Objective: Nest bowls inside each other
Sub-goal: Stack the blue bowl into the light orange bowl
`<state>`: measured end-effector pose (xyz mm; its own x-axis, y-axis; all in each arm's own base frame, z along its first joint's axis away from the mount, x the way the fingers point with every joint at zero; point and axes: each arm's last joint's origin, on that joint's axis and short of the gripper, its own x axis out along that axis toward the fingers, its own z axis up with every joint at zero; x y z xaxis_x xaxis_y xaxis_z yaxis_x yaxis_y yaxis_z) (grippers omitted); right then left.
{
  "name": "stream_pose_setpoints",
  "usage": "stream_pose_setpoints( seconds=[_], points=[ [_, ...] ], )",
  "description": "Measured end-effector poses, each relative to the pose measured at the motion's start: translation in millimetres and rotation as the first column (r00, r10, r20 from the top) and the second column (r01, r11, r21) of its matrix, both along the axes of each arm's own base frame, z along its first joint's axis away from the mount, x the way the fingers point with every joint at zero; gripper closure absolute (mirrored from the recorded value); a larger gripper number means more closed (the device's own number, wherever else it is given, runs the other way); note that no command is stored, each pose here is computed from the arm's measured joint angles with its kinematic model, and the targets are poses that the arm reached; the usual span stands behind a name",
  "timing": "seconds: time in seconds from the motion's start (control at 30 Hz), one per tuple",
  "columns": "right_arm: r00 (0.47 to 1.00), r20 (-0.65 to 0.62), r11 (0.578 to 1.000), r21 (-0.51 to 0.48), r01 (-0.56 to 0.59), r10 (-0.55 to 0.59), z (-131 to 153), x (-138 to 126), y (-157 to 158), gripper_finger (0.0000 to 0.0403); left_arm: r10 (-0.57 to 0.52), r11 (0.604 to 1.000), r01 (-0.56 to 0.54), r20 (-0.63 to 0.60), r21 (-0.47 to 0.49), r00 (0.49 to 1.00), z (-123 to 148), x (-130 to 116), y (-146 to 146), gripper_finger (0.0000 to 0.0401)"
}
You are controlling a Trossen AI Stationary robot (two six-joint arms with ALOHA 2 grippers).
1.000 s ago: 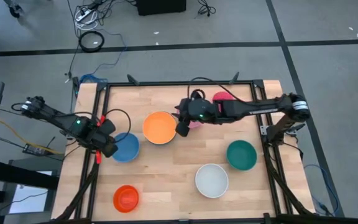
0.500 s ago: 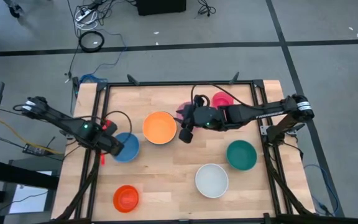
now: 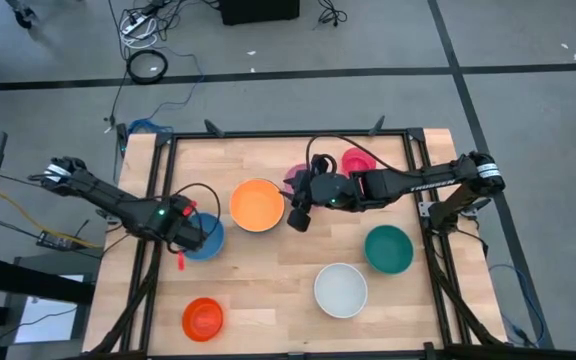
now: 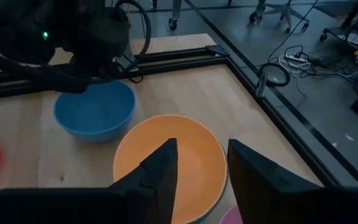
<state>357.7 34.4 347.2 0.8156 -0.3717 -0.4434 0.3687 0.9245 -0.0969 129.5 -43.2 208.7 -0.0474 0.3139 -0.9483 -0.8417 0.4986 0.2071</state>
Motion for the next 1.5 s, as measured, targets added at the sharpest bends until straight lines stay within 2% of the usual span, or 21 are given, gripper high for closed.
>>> stream_pose_setpoints(
  seconds=[1.07, 1.2, 1.5],
  points=[
    [1.000, -0.003, 1.000, 0.000, -0.017, 0.017, -1, -1, 6, 0.0275, -0.014, 0.999, 0.020, -0.154, 0.036, 0.988, -19, 14, -6, 0.0309],
    [1.000, -0.004, 1.000, 0.000, -0.017, 0.017, -1, -1, 6, 0.0275, -0.016, 0.999, 0.022, -0.165, 0.039, 0.986, -21, 15, -6, 0.0325],
    [1.000, -0.005, 1.000, -0.001, -0.017, 0.017, -1, -1, 6, 0.0275, -0.025, 0.998, 0.034, -0.176, 0.044, 0.984, -21, 15, -6, 0.0386]
  ],
)
